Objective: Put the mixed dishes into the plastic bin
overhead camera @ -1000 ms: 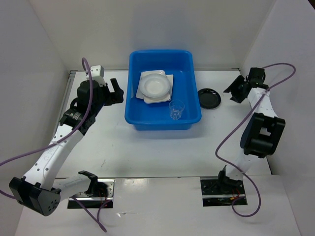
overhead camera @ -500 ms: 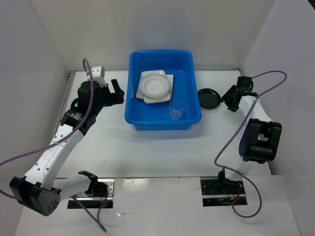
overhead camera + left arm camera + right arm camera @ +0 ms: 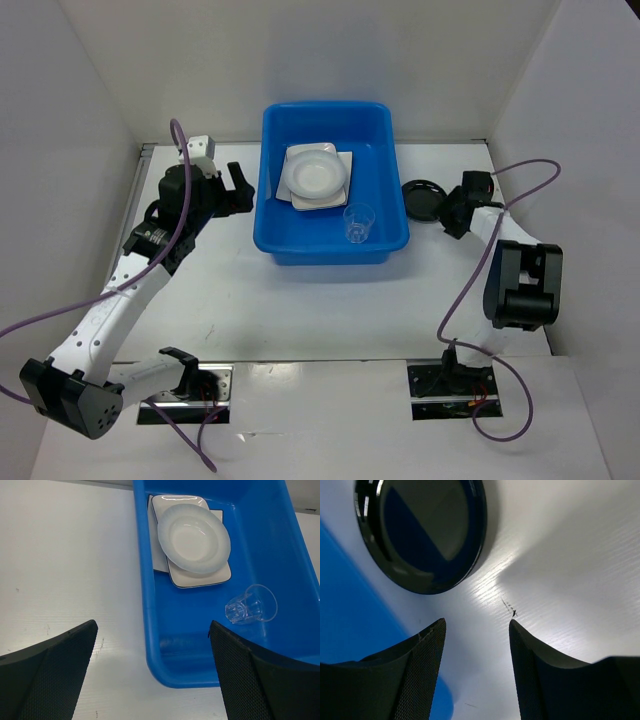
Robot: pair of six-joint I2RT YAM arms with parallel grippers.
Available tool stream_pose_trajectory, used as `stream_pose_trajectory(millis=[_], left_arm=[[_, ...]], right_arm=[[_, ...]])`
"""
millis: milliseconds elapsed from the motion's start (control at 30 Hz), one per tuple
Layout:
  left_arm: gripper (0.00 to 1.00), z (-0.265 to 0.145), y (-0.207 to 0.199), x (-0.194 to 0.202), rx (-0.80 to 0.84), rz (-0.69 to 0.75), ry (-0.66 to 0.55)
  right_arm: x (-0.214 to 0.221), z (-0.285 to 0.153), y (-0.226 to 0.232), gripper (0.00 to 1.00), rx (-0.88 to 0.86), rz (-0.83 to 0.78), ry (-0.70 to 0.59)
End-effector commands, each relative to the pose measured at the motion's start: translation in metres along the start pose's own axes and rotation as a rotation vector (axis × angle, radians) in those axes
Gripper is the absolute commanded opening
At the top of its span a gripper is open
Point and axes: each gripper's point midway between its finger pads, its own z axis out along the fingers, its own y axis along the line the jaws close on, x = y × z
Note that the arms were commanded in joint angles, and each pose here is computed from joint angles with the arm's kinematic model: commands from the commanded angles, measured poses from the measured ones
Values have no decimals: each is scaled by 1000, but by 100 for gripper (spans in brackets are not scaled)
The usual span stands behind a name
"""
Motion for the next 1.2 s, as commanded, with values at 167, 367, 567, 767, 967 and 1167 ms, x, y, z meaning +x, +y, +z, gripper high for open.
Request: stream_pose_trajectory(millis=[167,367,567,767,967,1167], left_arm=[[100,2,-2,-4,14,-19,-19],[100,2,-2,-4,14,-19,-19],[100,1,-3,-6,14,-19,-19],[100,1,-1,-7,5,-19,-22],[100,1,-1,-7,5,-19,-22],[100,1,-1,-7,5,-19,-22]], right_arm=[[-18,20,15,59,-166,94,-15],[-12,39,10,59,-206,148,35],[1,56,4,59,-188,173,75],[-8,64,-5,57,-168,219,46],[-6,73,-14,47,-135,260,47],[-12,80,-12,31,-146,297,22]])
